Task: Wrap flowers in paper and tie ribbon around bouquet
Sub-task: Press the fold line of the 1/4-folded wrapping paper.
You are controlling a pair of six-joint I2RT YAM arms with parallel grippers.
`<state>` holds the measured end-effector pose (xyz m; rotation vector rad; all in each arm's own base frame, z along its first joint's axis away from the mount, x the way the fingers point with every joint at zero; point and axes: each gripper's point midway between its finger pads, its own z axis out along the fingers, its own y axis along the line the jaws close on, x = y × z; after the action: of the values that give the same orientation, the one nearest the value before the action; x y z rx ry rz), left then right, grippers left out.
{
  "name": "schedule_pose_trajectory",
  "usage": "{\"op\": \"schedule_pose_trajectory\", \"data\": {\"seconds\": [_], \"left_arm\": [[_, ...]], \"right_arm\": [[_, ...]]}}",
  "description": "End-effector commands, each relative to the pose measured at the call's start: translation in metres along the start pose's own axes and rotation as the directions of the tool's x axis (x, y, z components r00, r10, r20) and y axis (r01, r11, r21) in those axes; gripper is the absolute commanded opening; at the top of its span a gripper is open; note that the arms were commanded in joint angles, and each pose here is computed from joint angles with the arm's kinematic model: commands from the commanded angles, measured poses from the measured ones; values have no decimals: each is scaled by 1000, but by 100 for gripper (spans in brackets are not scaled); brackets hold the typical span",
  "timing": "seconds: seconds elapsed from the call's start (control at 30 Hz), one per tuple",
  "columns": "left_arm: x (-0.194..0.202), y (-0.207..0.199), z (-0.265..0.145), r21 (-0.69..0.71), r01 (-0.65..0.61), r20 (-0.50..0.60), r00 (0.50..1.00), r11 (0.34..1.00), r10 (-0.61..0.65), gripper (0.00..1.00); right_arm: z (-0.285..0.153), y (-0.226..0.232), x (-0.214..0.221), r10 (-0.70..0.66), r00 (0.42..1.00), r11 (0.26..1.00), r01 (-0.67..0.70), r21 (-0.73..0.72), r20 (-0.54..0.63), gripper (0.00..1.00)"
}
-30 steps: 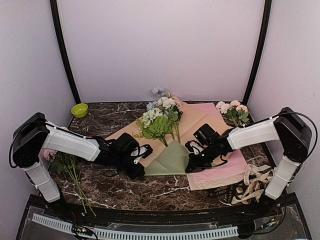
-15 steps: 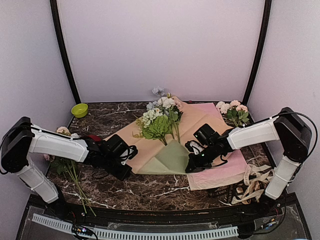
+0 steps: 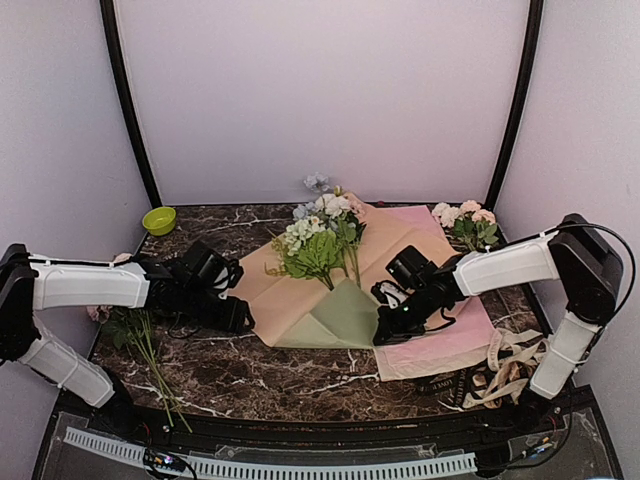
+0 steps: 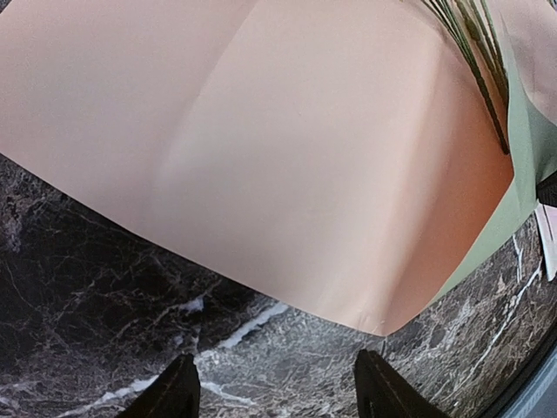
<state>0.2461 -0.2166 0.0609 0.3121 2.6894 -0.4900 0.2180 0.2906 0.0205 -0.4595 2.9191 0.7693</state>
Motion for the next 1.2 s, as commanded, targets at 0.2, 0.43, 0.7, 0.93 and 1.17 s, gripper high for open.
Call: {"op": "schedule_pose_trajectory", "data": {"seconds": [0.2,0.43,0.7,0.93,1.17], "left_arm": [[11,5,22,13,72,-22,997,997,-72,64],[14,9,21,3,96,-6,995,995,-96,64],[9,5,19,25,91,13,996,996,-92,64],[6,3,8,61,144,69,986,988,-149,65],[-8,8,-5,24,262,113,958,965,-263,74]], "right_arm": [[-15,57,-33,-209,974,977,212,-36,90,0],[-4,128,-42,-335,933,916,355,-186,128,0],[40,122,-46,-316,948,937,318,-144,42,0],[62,102,-43,-242,970,964,239,-116,-7,0],[67,95,-40,-198,980,974,194,-115,-24,0]]}}
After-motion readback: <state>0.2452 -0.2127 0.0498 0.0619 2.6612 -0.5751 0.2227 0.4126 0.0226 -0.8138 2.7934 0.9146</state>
